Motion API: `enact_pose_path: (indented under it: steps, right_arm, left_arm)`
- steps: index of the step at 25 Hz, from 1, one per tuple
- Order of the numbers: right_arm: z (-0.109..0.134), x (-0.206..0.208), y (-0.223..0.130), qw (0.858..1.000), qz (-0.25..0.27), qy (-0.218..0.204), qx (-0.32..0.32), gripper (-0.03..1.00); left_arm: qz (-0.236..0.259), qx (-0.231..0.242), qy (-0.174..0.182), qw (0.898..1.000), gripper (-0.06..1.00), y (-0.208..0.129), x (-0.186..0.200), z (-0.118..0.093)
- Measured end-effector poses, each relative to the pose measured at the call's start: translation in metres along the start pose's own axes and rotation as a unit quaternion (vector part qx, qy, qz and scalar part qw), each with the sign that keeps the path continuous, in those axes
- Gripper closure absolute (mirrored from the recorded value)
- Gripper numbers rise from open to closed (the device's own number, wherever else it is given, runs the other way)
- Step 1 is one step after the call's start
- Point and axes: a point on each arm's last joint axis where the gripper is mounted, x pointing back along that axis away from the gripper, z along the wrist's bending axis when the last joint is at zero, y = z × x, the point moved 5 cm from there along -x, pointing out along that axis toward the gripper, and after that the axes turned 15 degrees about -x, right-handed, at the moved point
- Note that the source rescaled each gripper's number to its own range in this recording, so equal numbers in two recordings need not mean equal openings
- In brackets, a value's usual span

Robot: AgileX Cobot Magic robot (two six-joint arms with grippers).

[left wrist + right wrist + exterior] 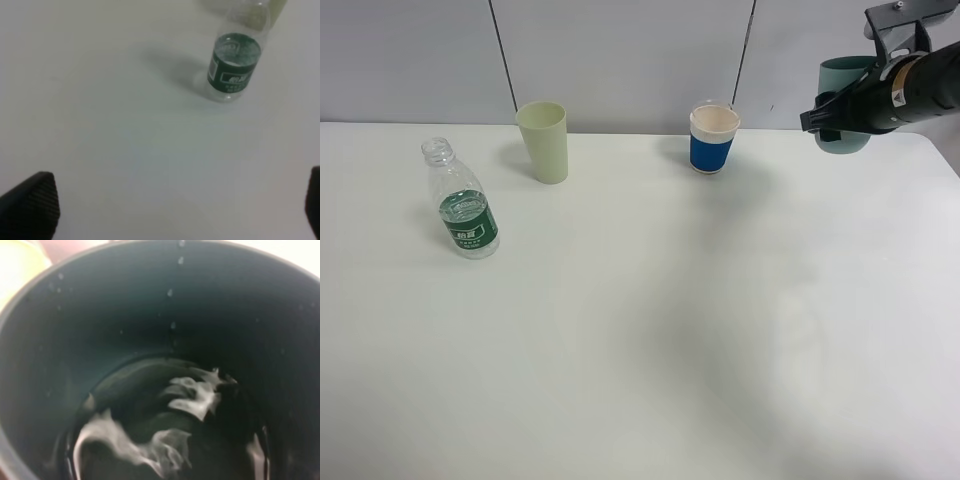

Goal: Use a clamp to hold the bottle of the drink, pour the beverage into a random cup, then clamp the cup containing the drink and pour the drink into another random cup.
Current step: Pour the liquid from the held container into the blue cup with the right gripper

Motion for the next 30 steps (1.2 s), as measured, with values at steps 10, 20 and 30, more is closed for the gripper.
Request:
enact_pose_path:
  steps: [10,20,30]
  right_arm:
    - [0.003,-0.026,0.022,0.999,-0.002,-0.033,0.038,0.97]
    - [0.038,-0.051,0.044,0.994,-0.010,-0.035,0.099,0.97]
    - [0.062,-0.063,0.049,0.987,-0.011,-0.030,0.159,0.97]
  left_arm:
    - [0.000,0.000,0.000,1.000,-0.05,0.000,0.000,0.000]
    - [0.000,0.000,0.000,1.000,-0.05,0.000,0.000,0.000]
    - [0.000,0.000,0.000,1.000,-0.05,0.000,0.000,0.000]
